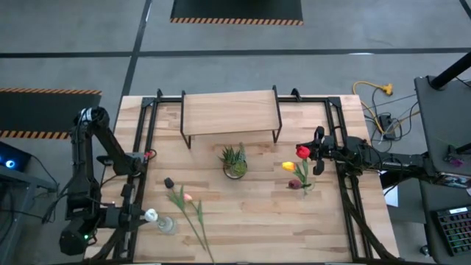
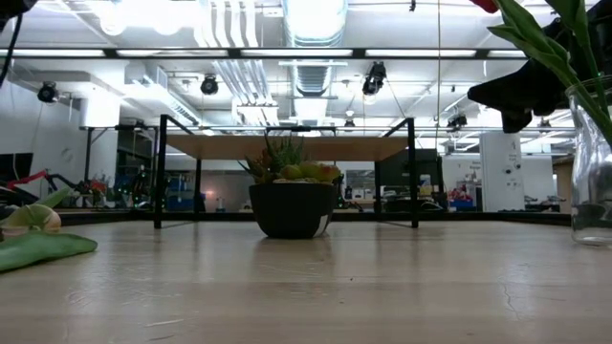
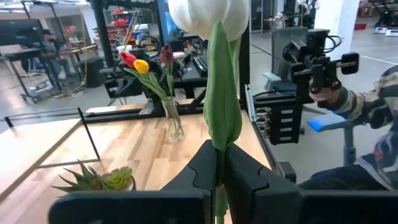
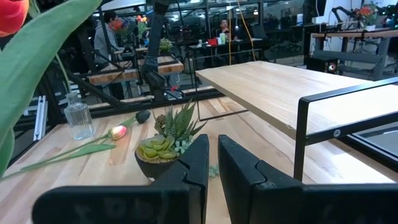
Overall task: Pick and place flowers into a vace then onto a shelf
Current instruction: Put the white flower into the left transparent vase
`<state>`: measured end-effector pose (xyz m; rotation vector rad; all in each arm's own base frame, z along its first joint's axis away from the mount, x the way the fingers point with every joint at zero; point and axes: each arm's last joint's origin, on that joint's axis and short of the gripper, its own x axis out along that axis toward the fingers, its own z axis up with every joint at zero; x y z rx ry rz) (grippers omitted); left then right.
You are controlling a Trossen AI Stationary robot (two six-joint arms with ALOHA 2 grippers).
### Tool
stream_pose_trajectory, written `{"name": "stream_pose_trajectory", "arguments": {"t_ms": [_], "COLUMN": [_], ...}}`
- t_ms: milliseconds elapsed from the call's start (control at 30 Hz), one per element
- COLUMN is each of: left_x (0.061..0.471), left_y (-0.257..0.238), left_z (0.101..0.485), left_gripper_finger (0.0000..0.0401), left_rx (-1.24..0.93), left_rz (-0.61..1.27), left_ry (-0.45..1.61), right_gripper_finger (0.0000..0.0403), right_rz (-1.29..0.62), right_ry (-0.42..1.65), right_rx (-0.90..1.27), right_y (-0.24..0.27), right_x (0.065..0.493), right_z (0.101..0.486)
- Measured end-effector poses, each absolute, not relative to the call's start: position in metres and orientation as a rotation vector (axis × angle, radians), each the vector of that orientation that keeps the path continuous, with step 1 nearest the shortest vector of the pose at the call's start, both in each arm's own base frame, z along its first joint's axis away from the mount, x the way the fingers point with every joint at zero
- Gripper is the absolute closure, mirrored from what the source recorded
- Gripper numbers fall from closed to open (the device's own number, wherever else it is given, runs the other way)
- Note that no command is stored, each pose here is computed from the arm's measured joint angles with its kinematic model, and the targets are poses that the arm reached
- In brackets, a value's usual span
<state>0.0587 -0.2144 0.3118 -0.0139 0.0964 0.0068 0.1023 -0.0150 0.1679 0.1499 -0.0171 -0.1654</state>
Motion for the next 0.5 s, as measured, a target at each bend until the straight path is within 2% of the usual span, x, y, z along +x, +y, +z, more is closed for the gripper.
{"name": "stream_pose_trajectory", "arguments": {"t_ms": [267,500], "left_x": [0.054,0.053], "left_y": [-0.215,-0.212], "left_z": [0.311,0.289], "left_gripper_finger": [0.0401,0.0401], "left_rx": [-0.035,-0.018], "left_rz": [-0.015,-0.004], "left_ry": [0.097,0.103], "right_gripper_finger": [0.0374,0.0374], "right_rz": [-0.165,-0.165], "right_ry": [-0.018,-0.018], "right_rx": [0.15,0.15], "right_y": [-0.015,-0.015], "right_x": [0.102,0.102], "right_z": [0.168,0.168]}}
